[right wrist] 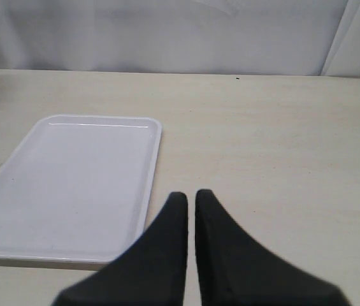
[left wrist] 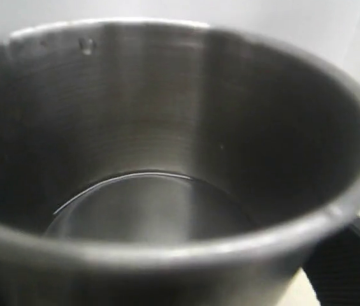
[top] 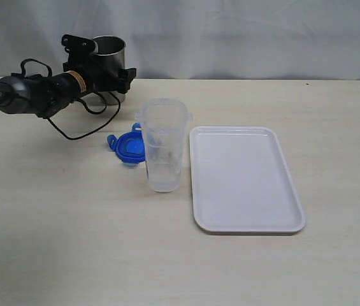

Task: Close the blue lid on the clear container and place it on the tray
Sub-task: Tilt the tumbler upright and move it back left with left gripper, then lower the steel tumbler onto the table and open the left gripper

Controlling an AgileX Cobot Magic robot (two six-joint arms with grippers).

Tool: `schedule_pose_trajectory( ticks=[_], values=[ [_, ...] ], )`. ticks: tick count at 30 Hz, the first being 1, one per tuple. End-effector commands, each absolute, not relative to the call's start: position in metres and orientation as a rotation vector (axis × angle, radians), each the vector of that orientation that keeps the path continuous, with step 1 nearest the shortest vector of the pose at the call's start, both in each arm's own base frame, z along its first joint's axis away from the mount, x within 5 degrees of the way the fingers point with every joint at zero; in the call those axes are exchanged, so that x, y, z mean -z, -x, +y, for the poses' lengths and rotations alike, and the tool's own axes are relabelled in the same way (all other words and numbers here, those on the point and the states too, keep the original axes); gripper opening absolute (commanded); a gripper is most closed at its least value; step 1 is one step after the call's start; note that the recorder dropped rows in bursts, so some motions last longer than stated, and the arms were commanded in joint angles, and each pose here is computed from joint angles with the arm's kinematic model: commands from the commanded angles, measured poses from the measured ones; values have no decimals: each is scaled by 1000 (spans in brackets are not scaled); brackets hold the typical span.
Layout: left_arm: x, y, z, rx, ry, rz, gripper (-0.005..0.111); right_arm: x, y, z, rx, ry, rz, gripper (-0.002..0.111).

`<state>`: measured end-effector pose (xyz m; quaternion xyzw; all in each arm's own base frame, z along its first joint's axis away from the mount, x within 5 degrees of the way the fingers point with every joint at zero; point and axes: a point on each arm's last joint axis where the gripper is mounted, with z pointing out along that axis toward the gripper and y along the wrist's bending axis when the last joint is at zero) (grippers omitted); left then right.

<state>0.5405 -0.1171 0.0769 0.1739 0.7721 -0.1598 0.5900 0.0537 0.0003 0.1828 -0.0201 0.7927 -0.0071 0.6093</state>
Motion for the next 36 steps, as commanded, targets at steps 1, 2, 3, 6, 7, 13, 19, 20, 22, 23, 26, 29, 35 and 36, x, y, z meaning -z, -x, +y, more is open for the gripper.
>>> schedule_pose_trajectory(
  ticks=[1, 2, 3, 6, 7, 13, 19, 20, 22, 23, 26, 29, 35, 36],
  values=[
    [-80, -540, -118, 390, -394, 1805, 92, -182, -53, 0, 19, 47, 1827, 5],
    [-81, -540, -118, 387, -398, 1805, 92, -182, -53, 0, 19, 47, 1827, 5],
    [-81, -539, -118, 387, -398, 1808, 92, -182, -53, 0, 19, 47, 1827, 5],
    [-84, -536, -118, 387, -401, 1811, 92, -182, -53, 0, 19, 47, 1827, 5],
    [-85, -535, -118, 388, -401, 1815, 92, -182, -53, 0, 19, 47, 1827, 5],
    [-88, -527, -117, 390, -403, 1830, 92, -182, -53, 0, 19, 47, 1827, 5],
    [-93, -519, -116, 396, -405, 1841, 92, -182, -53, 0, 19, 47, 1827, 5],
    [-95, -519, -116, 398, -406, 1837, 92, -182, -53, 0, 19, 47, 1827, 5],
    [-97, -517, -115, 399, -406, 1839, 92, -182, -53, 0, 19, 47, 1827, 5],
    [-97, -515, -115, 400, -406, 1841, 92, -182, -53, 0, 19, 47, 1827, 5],
    [-102, -514, -114, 395, -410, 1835, 92, -182, -53, 0, 19, 47, 1827, 5],
    [-105, -514, -113, 381, -411, 1843, 92, -182, -53, 0, 19, 47, 1827, 5],
    [-106, -514, -113, 370, -408, 1853, 92, -182, -53, 0, 19, 47, 1827, 5],
    [-106, -514, -112, 368, -408, 1855, 92, -182, -53, 0, 19, 47, 1827, 5]
  ],
)
